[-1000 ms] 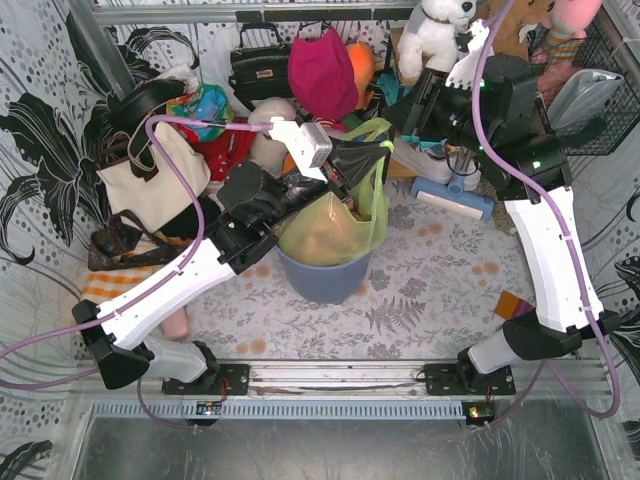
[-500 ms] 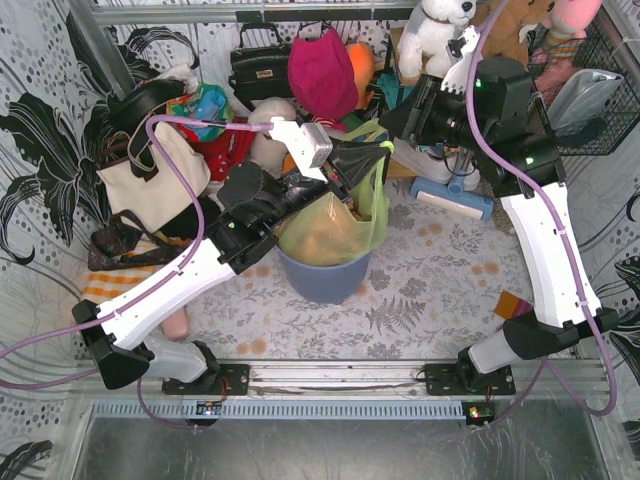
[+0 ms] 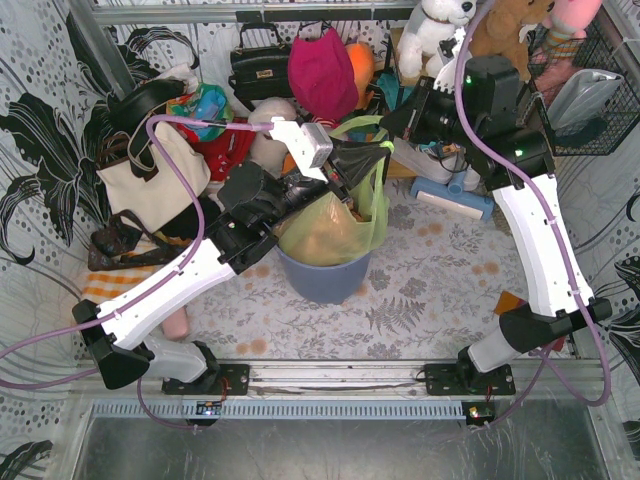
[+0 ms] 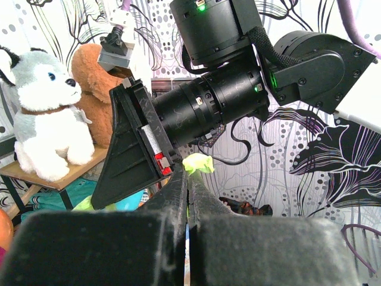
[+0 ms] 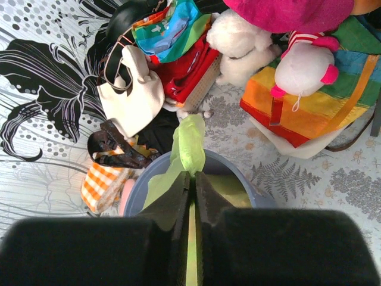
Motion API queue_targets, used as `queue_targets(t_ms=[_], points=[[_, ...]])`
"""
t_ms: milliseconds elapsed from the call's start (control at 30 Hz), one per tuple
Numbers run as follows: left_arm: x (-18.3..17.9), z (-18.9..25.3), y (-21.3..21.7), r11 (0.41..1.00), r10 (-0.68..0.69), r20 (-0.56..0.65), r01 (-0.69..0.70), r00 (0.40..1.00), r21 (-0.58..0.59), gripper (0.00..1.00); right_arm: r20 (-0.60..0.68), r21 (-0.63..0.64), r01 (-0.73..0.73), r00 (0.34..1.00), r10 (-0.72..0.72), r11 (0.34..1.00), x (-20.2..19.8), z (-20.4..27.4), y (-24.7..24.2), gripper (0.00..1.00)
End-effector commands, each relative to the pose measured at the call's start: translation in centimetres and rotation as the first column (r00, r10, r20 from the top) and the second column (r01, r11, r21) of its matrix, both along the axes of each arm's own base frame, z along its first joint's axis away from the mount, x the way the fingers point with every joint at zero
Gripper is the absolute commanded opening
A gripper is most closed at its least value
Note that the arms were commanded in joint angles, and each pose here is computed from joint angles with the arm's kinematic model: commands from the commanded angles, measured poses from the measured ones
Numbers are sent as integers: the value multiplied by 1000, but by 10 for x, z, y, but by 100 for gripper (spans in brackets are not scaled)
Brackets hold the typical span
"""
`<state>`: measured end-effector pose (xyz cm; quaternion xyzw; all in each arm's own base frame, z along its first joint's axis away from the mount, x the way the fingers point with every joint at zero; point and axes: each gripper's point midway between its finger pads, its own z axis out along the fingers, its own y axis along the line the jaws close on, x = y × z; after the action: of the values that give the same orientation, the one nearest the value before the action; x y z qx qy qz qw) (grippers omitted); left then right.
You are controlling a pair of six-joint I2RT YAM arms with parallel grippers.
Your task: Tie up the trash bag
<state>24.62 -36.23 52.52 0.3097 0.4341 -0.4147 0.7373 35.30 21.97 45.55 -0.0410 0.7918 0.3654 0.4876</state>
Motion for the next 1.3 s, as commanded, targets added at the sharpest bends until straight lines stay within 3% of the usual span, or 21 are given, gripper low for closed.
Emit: queue_targets(t_ms=[0,267,333,467,533,667,867,1167,1267], points=[[-7,20,4,999,-11,36,12,999,-48,0,70,16,15,997,-17,1000,0,20,-5,0],[-6,22,4,999,-8,36,10,999,-49,0,140,35,14,990,-19,999,-4,45,-8,0],[-6,23,4,999,-8,36,10,999,-51,0,146,35,16,989,-21,999,-6,47,-9,8],[-7,25,4,998,-12,37,15,999,-58,0,126,26,17,992,-20,1000,-4,40,-8,41],[-7,24,4,998,-14,36,16,999,-58,0,101,24,17,995,-19,1000,-1,32,-6,48],[-7,24,4,998,-15,35,17,999,-58,0,69,18,18,997,-19,1000,3,21,-4,49],[-6,24,3,998,-14,31,16,999,-60,0,43,-4,27,999,-27,1000,11,12,-4,41],[-6,24,2,998,-16,27,17,1000,-58,0,7,-32,48,999,-47,998,17,1,-7,43],[-6,23,2,998,-17,27,18,999,-58,0,12,-30,49,999,-49,998,14,3,-8,33]])
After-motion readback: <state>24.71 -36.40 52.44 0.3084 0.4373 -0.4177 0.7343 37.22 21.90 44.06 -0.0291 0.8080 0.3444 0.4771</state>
